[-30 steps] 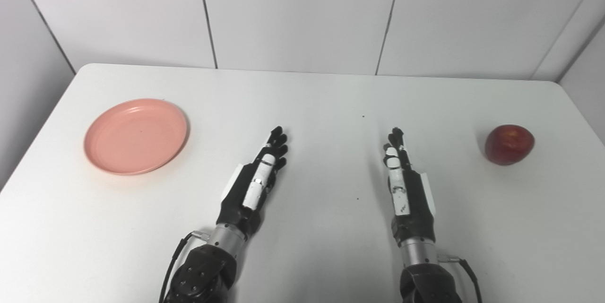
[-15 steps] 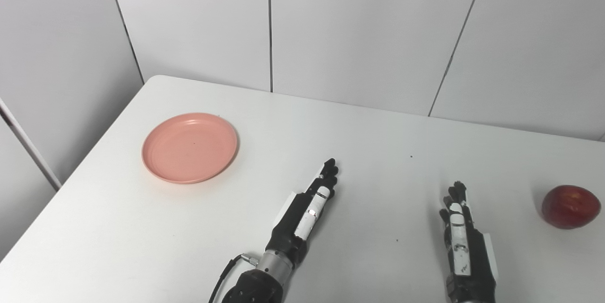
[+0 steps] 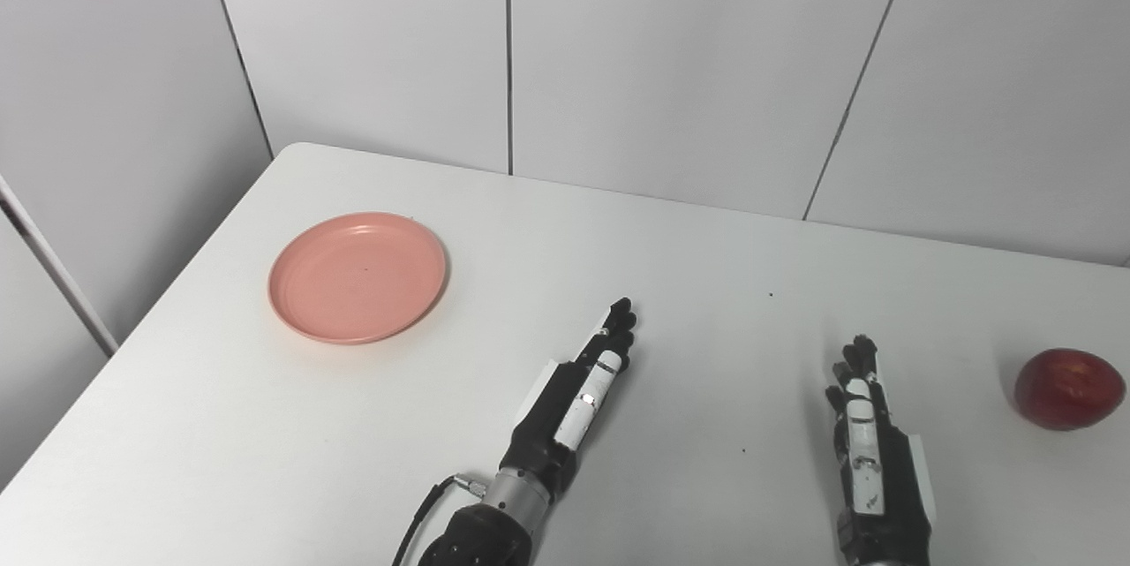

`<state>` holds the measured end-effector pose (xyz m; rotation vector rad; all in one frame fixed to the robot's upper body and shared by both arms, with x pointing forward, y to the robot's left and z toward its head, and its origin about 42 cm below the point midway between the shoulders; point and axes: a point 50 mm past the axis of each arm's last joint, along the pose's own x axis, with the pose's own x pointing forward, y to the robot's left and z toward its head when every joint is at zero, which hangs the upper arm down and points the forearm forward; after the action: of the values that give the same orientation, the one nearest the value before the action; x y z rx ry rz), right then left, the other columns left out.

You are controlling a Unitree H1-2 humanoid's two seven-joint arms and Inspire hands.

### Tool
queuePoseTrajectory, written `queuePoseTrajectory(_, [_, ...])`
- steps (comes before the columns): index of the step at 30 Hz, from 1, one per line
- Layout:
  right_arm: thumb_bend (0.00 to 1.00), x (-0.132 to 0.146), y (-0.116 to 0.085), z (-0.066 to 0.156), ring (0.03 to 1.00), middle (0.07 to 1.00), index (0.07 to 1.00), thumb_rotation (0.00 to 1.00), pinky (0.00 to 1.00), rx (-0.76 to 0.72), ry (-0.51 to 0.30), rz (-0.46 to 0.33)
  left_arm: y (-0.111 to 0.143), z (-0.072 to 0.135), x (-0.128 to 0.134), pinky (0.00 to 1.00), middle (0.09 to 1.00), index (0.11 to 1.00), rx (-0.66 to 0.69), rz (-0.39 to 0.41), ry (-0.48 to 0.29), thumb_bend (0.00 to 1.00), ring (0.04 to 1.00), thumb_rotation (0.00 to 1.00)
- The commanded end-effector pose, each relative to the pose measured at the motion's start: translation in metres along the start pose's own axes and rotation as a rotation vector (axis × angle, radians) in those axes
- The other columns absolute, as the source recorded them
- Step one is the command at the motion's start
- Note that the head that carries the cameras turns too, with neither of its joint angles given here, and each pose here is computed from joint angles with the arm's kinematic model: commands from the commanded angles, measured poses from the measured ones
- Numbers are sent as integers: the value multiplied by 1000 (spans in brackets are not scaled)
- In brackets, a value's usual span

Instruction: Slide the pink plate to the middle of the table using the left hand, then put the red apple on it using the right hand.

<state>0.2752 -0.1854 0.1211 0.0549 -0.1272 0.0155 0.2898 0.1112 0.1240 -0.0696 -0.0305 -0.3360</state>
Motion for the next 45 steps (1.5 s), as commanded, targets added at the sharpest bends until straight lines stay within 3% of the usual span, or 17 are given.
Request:
queuePoseTrajectory(1, [156,2,2,9,1000,1000,1000,1000,1000,6,-55,9,-8,11,9,977,1000,995,6,-42,-46,383,997,1000])
queuePoseTrajectory(15, [136,2,2,9,1000,1000,1000,1000,1000,4,-59,14,5,28,15,983,1000,981,55,-75,-62,403,994,1000])
queuePoseTrajectory(36, [147,3,0,7,1000,1000,1000,1000,1000,17,-56,24,36,100,25,918,960,949,109,-108,-218,476,941,1000])
queuePoseTrajectory(45, [159,2,-3,7,1000,1000,1000,1000,1000,12,-58,21,66,133,27,924,954,940,99,-38,-302,459,938,1000])
